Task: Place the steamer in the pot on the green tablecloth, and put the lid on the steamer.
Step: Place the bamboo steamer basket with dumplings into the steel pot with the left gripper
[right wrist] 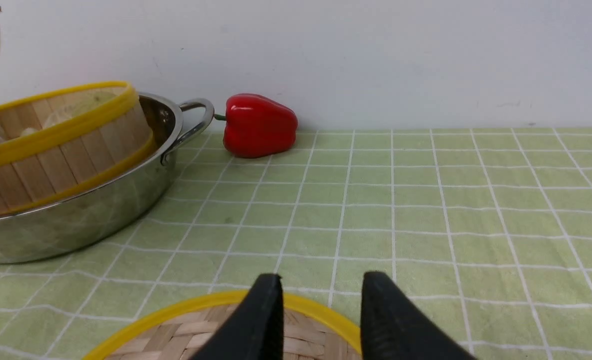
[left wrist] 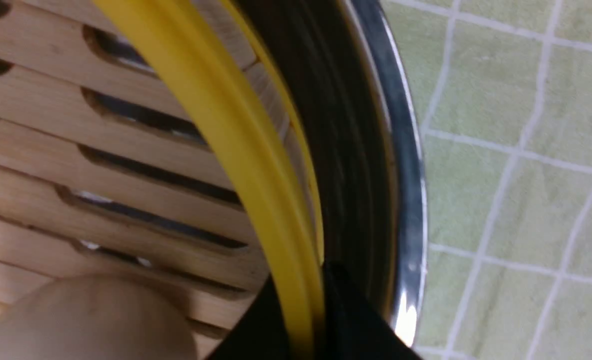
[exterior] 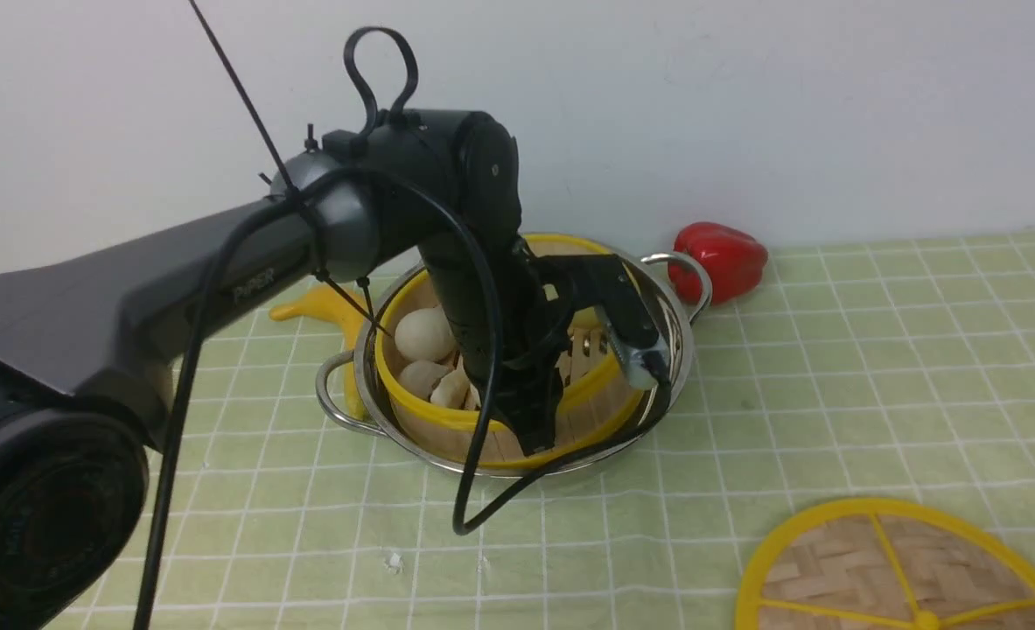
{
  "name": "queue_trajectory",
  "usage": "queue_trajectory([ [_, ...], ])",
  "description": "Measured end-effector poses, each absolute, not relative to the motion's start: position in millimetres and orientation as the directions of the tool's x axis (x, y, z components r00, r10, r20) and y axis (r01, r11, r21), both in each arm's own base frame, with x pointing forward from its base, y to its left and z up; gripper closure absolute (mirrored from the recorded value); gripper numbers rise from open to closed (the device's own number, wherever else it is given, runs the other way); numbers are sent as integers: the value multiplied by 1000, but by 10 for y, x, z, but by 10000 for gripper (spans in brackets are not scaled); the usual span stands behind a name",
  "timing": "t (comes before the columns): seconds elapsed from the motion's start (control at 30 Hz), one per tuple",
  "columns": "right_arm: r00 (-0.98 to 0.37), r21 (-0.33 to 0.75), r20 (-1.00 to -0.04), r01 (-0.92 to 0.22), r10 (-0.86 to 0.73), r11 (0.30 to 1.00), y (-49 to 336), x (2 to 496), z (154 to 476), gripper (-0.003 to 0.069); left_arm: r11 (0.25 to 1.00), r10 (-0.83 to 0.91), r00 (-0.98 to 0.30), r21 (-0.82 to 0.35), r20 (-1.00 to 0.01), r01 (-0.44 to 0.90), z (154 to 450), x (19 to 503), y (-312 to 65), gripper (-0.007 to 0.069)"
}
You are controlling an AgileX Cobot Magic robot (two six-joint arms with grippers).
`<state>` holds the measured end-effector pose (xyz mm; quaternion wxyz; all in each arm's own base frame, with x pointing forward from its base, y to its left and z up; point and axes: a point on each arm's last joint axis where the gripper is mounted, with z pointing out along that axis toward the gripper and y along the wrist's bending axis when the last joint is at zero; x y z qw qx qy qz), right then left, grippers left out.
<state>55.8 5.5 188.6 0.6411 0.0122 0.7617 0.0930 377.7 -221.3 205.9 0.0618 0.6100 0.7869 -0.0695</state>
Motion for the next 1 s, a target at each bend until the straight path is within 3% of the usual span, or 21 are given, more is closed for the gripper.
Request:
queue_trajectory([
  [0.3, -178, 157, -974, -101, 138, 982, 55, 558, 1886, 419, 255, 945, -253, -20, -209, 967, 2053, 3801, -2236, 580],
  [0.4, -178, 157, -974, -101, 138, 982, 55, 558, 1886, 419, 254, 945, -252, -19, -210, 967, 2053, 3801, -2236, 536],
  [0.77, -178, 157, -974, -101, 138, 982, 55, 558, 1886, 419, 253, 943, -251, -17, -217, 967, 2117, 3811, -2254, 167],
  [0.87, -178, 157, -974, -101, 138, 982, 55, 558, 1886, 419, 294, 931, -282, 15, -233, 956, 2287, 3870, -2269, 88],
  [0.97, -178, 157, -974, -101, 138, 982, 55, 558, 1886, 418, 455, 861, -410, 94, -302, 886, 2689, 3950, -2255, 68],
  [1.0, -178, 157, -974, -101, 138, 982, 55, 558, 1886, 418, 455, 861, -410, 94, -302, 886, 2689, 3950, -2255, 69],
])
